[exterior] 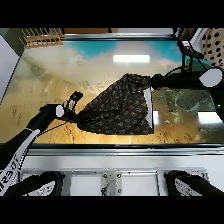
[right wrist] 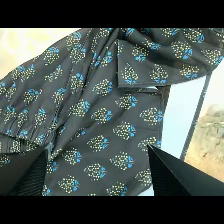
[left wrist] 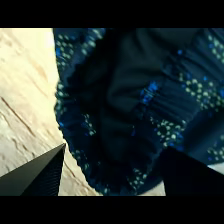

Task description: Fold the clothes and pants, and hang the long-sleeved shirts on hangers.

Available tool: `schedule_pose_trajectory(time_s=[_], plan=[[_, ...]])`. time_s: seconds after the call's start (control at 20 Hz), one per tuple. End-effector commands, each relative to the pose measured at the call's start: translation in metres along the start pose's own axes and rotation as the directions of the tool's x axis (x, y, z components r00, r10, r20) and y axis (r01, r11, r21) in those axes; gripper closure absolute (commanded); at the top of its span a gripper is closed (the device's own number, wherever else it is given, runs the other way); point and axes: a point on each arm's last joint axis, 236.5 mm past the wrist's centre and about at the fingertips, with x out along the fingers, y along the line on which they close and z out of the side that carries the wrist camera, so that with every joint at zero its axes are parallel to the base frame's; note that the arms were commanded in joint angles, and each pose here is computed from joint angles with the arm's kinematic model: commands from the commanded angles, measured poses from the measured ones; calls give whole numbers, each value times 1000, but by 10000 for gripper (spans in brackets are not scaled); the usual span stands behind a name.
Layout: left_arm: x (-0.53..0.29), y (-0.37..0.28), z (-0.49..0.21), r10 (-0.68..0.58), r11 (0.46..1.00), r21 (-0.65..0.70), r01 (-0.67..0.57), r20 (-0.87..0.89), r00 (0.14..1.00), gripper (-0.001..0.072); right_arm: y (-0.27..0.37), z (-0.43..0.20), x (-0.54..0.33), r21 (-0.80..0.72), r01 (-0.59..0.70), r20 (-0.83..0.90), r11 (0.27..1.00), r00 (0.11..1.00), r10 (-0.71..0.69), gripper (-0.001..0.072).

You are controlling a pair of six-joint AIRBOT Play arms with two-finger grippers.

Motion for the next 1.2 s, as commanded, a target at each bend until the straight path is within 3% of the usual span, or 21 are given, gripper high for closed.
schedule_pose_trajectory(time_s=[0.0,0.05,0.1,0.15,0.25,0.4,0.6,0.75,0.9,1.15], plan=[[2,5,8,2,999,-44,-2,-3,1000,87,1,-4,0,0,-5,-18,1000,1000,5,63],[2,5,6,-2,999,-48,1,-13,1000,129,1,-7,-1,1,-5,-27,1000,1000,5,63],[2,4,2,-6,999,-53,5,-26,1000,365,-1,-11,-2,-3,0,-46,1000,999,-1,63],[2,3,1,-9,998,-56,7,-33,999,513,-5,-18,-4,-11,14,-73,1000,997,-15,63],[2,3,0,-10,998,-63,8,-35,999,691,-17,-43,-10,4,38,-154,999,987,-37,63],[2,1,-5,-17,998,-64,14,-58,998,696,-50,-125,-21,197,173,-358,965,929,-94,63],[2,0,-8,-21,998,-64,16,-69,997,696,-62,-256,-11,556,391,-534,734,844,-46,63],[2,0,-7,-20,998,-63,16,-67,998,696,-46,-295,22,712,350,-474,609,879,49,63],[2,0,-7,-19,998,-63,15,-66,998,696,-48,-290,45,771,265,-362,579,930,57,63],[2,1,-6,-18,998,-63,14,-62,998,696,-58,-281,66,779,217,-301,588,953,46,65]])
